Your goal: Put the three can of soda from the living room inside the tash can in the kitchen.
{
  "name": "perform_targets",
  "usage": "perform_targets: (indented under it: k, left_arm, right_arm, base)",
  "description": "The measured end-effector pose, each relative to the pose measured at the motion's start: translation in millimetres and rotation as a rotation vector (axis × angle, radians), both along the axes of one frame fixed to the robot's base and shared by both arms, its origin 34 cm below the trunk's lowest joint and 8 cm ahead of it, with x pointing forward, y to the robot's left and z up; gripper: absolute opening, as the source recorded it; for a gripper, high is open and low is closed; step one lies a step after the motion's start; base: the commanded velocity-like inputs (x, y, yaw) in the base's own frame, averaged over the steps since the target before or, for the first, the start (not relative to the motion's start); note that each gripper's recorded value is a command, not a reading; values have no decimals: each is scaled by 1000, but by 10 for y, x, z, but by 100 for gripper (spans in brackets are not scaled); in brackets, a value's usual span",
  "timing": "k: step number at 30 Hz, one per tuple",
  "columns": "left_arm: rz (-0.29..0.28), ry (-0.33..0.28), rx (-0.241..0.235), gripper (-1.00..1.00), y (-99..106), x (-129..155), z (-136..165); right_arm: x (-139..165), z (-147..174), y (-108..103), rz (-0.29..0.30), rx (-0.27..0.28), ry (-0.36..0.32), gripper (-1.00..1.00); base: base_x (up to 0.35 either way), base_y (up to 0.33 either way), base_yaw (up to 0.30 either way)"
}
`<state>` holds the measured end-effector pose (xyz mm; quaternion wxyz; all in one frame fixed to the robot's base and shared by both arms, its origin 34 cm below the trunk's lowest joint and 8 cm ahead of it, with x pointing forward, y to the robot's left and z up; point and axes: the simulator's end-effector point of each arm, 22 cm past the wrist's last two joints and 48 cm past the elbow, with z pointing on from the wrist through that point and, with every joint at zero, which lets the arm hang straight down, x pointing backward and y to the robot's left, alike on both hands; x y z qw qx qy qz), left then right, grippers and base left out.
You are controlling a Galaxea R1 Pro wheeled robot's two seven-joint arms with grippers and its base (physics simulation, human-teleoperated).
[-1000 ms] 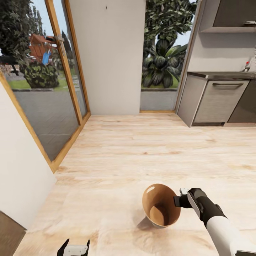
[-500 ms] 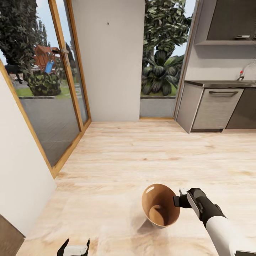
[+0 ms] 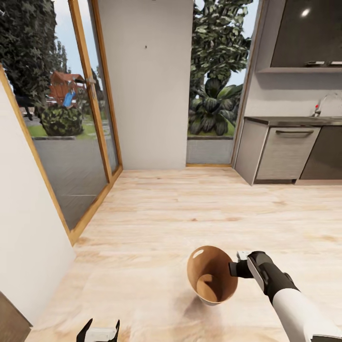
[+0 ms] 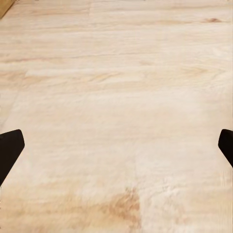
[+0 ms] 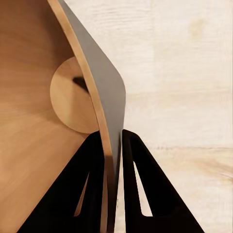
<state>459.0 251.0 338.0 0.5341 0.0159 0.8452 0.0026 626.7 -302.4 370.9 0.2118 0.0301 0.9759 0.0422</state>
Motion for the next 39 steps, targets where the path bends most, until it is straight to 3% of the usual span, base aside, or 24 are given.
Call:
perform_targets:
  k: [19,39]
  left_arm:
    - [-1,2,0,100,-4,109,422]
    - [-5,18,-1,100,-13,176,806]
  right_arm:
    - [131,431,174,16,13,-4,-100]
    - [236,879,162,18,6,-1,-100]
  base:
    - [0,0,0]
    - [0,0,0]
